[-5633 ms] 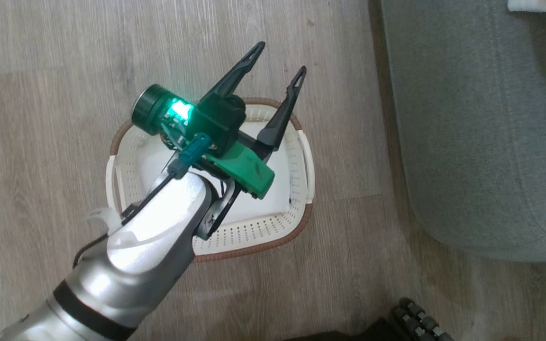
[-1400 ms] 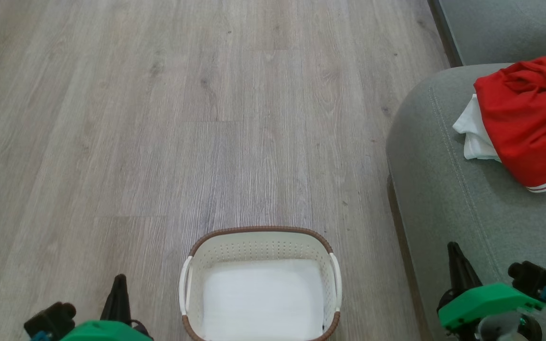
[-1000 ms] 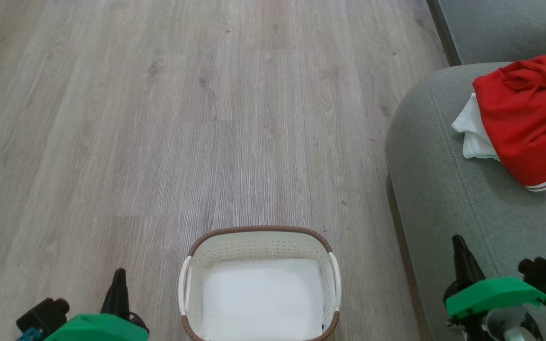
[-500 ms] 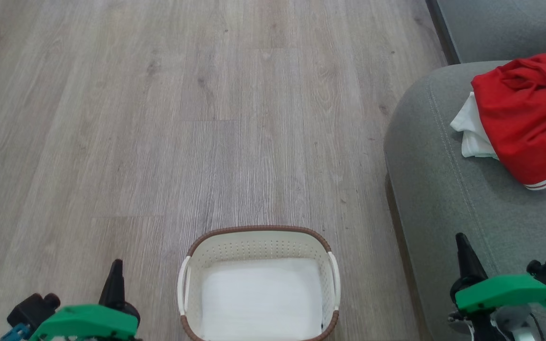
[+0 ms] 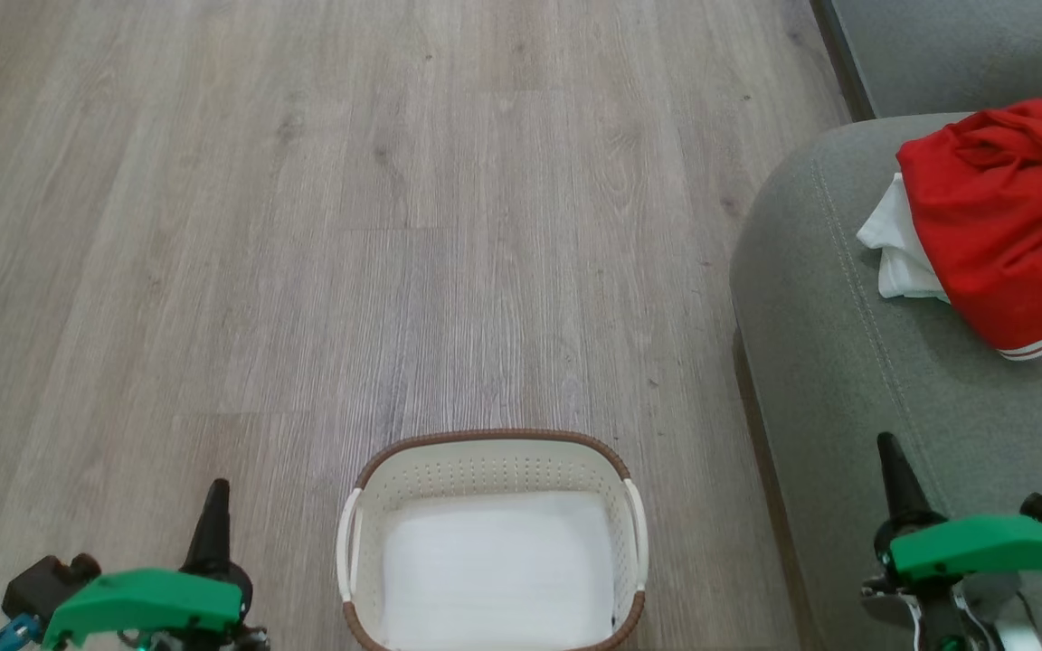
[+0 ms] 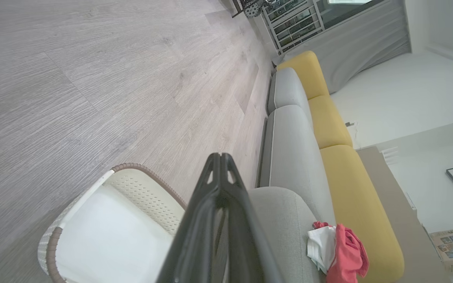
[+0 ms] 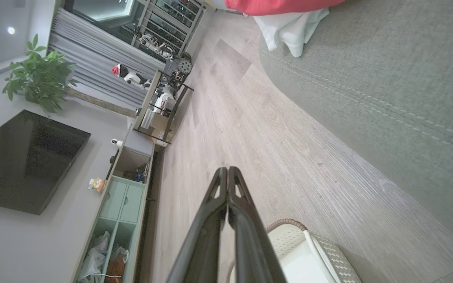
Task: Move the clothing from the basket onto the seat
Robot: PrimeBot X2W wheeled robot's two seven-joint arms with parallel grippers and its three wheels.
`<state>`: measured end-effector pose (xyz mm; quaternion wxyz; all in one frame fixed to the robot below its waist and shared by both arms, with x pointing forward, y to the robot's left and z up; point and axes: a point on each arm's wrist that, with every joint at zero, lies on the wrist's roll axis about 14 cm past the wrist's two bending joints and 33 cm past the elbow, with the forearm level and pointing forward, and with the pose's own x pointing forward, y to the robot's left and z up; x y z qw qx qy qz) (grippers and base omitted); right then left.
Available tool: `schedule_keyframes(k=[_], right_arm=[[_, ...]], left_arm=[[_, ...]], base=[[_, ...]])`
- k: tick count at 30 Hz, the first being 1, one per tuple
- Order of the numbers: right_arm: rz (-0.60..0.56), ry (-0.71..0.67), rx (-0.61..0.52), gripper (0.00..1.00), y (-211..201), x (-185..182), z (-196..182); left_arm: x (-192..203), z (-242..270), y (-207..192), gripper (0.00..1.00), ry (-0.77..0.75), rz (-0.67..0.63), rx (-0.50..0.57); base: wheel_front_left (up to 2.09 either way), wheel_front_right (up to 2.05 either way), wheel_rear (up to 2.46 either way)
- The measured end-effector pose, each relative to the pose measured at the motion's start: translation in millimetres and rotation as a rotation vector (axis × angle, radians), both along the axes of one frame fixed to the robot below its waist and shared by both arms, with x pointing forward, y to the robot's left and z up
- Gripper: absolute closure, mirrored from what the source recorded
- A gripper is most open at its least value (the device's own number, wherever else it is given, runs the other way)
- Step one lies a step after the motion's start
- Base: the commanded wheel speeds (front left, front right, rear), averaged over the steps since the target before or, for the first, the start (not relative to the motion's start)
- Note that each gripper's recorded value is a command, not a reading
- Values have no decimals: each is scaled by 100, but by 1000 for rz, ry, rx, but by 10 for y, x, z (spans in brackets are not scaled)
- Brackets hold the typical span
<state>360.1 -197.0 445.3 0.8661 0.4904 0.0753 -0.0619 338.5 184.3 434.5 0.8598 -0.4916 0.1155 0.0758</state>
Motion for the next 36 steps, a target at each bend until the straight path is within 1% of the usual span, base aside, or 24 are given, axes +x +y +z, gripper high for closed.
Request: schedule_keyframes(k=[14,17,33,36], right_arm=[[-29,-24,155,100,-28,39,75],[-37,-28,202,100,-39,40,83],[-64,-59,381,100,-82,62,161],[-69,-64,401,100,-89,63,169]], left_arm=[[109,100,-1,100,-39,22,-156],[128,118,-5,100,-46,25,-204],[249,268,24,100,-109,46,-378],[256,282,37,100,-118,52,-400]], base=[[0,0,0],[0,0,0],[0,0,0],[0,0,0]])
